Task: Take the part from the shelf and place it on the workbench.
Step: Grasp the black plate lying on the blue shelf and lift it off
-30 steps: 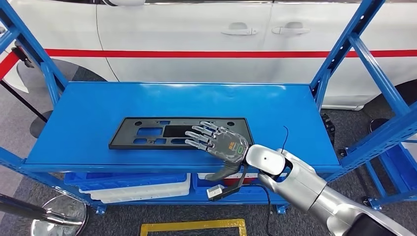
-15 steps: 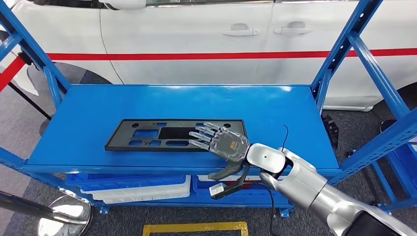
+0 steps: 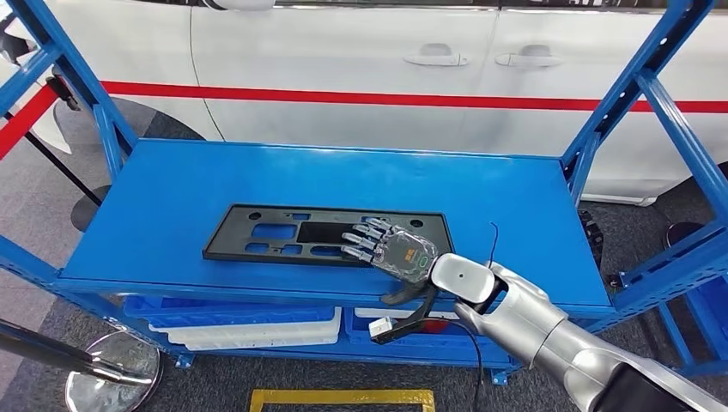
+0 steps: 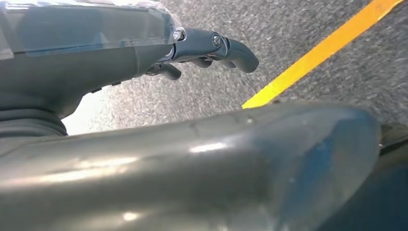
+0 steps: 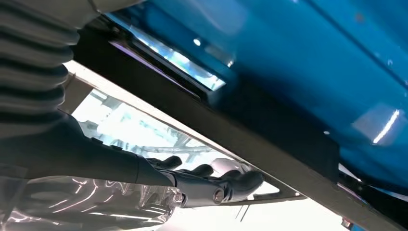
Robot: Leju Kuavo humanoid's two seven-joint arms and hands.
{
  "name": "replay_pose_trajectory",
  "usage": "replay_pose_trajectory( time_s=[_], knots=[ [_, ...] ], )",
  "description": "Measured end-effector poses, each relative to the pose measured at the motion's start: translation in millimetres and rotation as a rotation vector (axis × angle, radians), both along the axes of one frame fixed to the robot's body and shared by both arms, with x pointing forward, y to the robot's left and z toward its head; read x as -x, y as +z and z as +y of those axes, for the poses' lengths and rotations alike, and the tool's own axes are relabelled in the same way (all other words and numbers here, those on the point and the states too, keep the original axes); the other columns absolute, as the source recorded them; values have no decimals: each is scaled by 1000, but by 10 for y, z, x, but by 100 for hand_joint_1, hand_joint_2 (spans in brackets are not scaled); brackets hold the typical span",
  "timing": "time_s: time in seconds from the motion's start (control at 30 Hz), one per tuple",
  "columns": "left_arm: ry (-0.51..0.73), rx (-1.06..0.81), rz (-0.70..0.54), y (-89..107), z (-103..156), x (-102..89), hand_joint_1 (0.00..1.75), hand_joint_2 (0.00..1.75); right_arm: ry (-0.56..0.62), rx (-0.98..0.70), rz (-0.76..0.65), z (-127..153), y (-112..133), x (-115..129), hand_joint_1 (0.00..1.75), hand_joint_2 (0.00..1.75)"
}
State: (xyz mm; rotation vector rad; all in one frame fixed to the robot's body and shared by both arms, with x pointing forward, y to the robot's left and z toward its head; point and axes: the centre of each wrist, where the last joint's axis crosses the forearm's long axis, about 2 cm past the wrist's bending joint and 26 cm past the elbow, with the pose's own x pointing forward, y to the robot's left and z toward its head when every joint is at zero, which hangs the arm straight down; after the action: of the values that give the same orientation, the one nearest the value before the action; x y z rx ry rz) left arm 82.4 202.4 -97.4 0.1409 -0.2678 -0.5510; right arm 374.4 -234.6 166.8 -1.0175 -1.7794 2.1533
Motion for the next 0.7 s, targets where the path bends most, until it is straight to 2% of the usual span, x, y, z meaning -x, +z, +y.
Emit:
replay_pose_trajectory(
  time_s=[0.37, 0.7],
  knots=[
    [-7, 6, 6, 1, -21, 14, 0, 0, -14, -37, -19, 199, 33, -72, 0, 175],
    [-11, 5, 9, -3, -23, 33, 0, 0, -41, -10, -19, 59, 23, -101, 2, 175]
  ],
)
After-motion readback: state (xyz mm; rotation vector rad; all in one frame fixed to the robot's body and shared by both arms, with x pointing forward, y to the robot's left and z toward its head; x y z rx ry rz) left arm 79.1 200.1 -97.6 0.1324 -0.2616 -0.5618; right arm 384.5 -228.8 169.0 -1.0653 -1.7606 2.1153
